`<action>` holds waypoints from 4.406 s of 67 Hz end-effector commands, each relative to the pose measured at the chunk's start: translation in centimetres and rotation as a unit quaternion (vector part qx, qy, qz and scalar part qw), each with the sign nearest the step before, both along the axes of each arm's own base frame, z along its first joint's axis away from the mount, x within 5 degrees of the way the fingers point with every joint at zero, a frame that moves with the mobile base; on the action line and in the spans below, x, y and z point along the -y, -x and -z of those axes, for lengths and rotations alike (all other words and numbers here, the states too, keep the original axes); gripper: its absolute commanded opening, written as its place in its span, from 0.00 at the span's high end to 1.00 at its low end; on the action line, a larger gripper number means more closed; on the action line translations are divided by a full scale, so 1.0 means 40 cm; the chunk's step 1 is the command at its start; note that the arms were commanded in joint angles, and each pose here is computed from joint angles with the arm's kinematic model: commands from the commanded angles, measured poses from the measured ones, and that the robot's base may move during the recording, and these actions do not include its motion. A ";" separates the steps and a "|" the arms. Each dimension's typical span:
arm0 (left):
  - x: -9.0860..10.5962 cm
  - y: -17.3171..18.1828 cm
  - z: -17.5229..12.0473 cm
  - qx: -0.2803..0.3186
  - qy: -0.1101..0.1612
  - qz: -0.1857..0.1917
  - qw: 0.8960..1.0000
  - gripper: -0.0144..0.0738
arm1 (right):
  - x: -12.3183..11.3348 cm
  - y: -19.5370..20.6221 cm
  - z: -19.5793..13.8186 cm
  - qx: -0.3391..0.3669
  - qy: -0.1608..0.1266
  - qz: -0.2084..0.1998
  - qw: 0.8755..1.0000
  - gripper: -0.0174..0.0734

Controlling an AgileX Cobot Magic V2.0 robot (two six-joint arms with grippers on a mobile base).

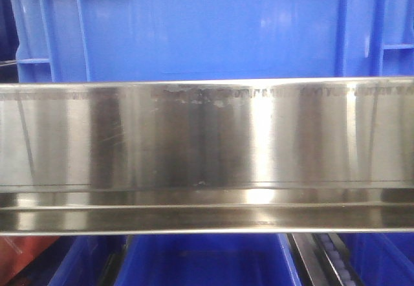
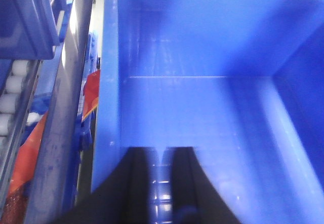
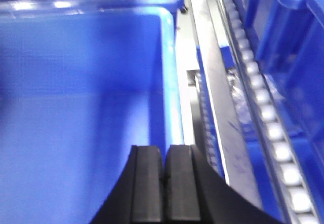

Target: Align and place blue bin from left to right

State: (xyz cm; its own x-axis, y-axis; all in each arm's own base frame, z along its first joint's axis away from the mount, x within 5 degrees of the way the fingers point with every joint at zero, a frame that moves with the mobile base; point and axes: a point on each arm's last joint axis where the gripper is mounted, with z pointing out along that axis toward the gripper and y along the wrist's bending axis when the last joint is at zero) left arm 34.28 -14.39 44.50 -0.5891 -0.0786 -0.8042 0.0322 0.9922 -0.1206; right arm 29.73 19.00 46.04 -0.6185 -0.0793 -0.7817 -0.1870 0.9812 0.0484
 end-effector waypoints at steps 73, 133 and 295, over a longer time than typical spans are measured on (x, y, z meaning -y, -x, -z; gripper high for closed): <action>-0.107 0.417 0.072 0.243 0.118 0.156 0.950 0.96 | 0.245 0.395 0.092 0.279 -0.093 -0.145 0.945 0.89; -0.189 0.587 0.189 0.332 0.130 0.204 0.912 0.96 | 0.358 0.555 0.184 0.367 -0.084 -0.170 0.911 0.89; -0.189 0.586 0.189 0.331 0.130 0.204 0.912 0.96 | 0.449 0.606 0.613 0.379 -0.039 0.006 0.925 0.89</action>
